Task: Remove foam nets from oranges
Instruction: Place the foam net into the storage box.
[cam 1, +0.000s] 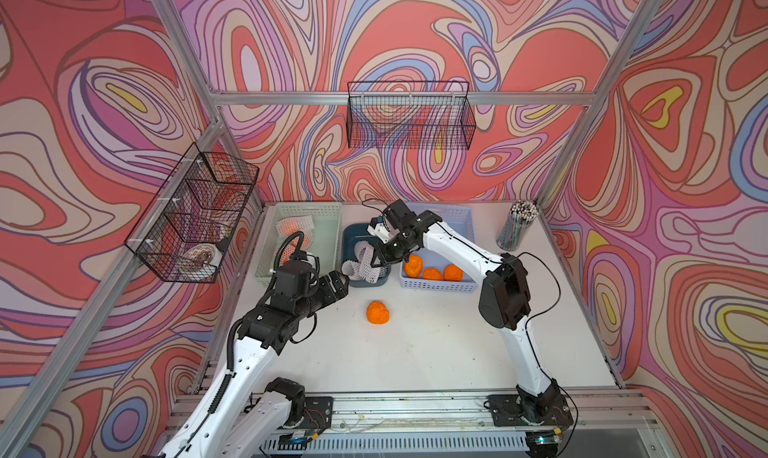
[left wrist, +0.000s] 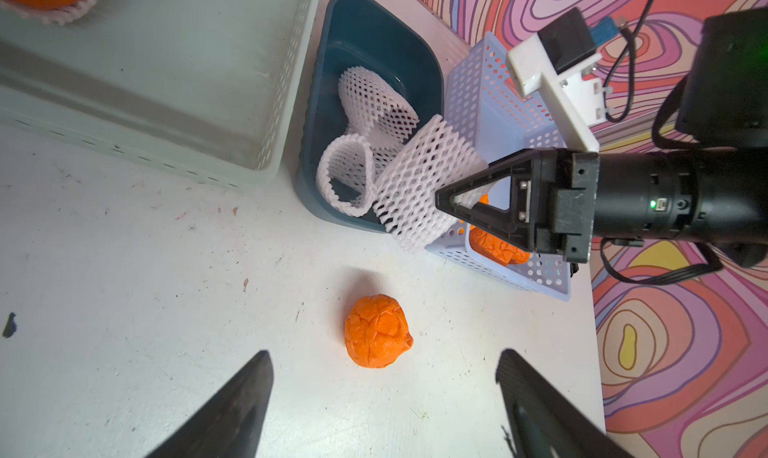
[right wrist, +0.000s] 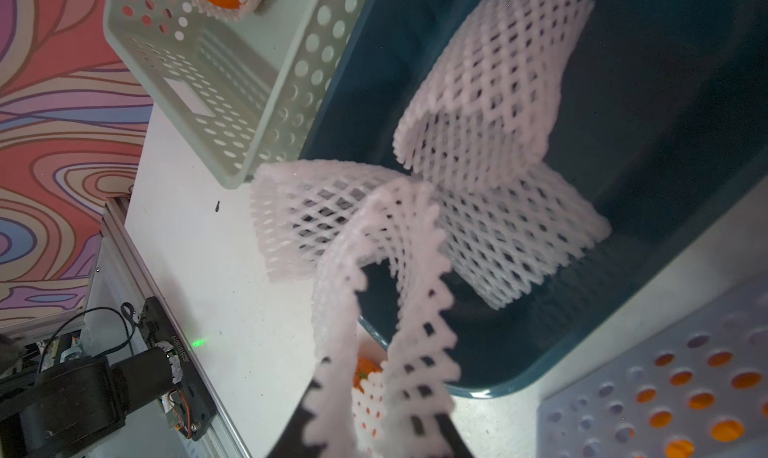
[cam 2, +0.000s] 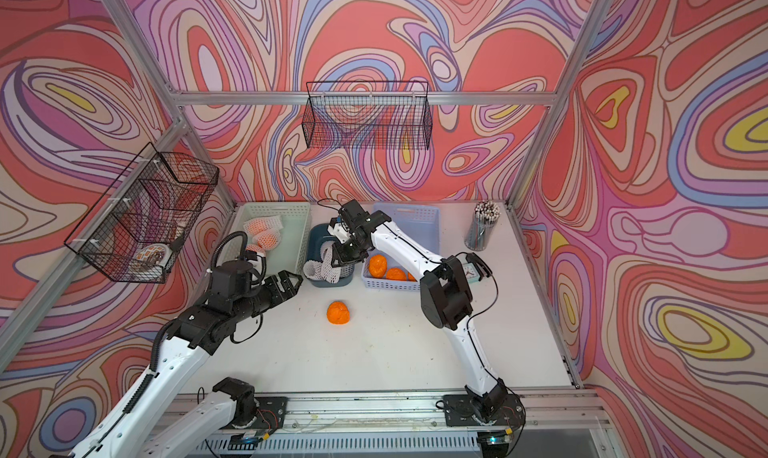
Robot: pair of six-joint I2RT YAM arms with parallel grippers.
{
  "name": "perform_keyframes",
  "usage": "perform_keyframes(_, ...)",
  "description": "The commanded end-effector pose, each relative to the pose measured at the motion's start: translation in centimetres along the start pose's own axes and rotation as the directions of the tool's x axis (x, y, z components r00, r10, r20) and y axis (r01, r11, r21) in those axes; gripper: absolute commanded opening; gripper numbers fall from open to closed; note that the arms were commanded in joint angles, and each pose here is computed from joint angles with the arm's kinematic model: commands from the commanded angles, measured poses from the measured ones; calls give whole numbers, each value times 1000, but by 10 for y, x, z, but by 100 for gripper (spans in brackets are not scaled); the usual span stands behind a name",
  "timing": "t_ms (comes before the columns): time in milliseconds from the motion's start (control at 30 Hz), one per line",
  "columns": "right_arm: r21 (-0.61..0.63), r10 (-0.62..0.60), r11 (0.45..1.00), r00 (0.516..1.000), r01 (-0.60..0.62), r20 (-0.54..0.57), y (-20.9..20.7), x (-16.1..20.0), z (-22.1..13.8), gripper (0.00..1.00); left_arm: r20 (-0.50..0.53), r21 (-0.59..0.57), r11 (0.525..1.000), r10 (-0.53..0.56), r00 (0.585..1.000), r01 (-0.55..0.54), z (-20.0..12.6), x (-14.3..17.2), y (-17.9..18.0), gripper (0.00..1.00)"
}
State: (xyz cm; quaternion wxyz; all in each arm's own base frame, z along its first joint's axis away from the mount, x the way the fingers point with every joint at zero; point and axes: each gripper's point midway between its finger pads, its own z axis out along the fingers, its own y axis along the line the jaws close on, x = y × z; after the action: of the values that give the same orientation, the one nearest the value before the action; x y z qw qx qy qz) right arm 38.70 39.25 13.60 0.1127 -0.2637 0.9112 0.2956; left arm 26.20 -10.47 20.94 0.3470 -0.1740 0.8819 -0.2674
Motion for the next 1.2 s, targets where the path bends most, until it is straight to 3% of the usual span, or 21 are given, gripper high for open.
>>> perform_keyframes(0,20,41,999,999,-41,-34,-11,3,8,38,12,28,999,17,1000,-18,-3,-8,-9,87)
perform_keyframes(167,60,40,997,999,-41,9,-16,-7,-1,62,-12,27,1000,14,1000,-13,0,-4,-9,86)
perform_keyframes(433,99,17,995,993,-28,117,-22,-32,-29,80,-37,16,1000,-6,999,7,7,1,-6,86)
perform_keyframes(933,83,-27,996,978,10,205,-11,-55,-51,84,0,6,1000,28,1000,-28,0,-8,-9,86)
perform_keyframes(1167,116,-81,992,957,50,278,-1,-54,-86,96,57,-4,995,95,994,-95,-16,-21,-13,89)
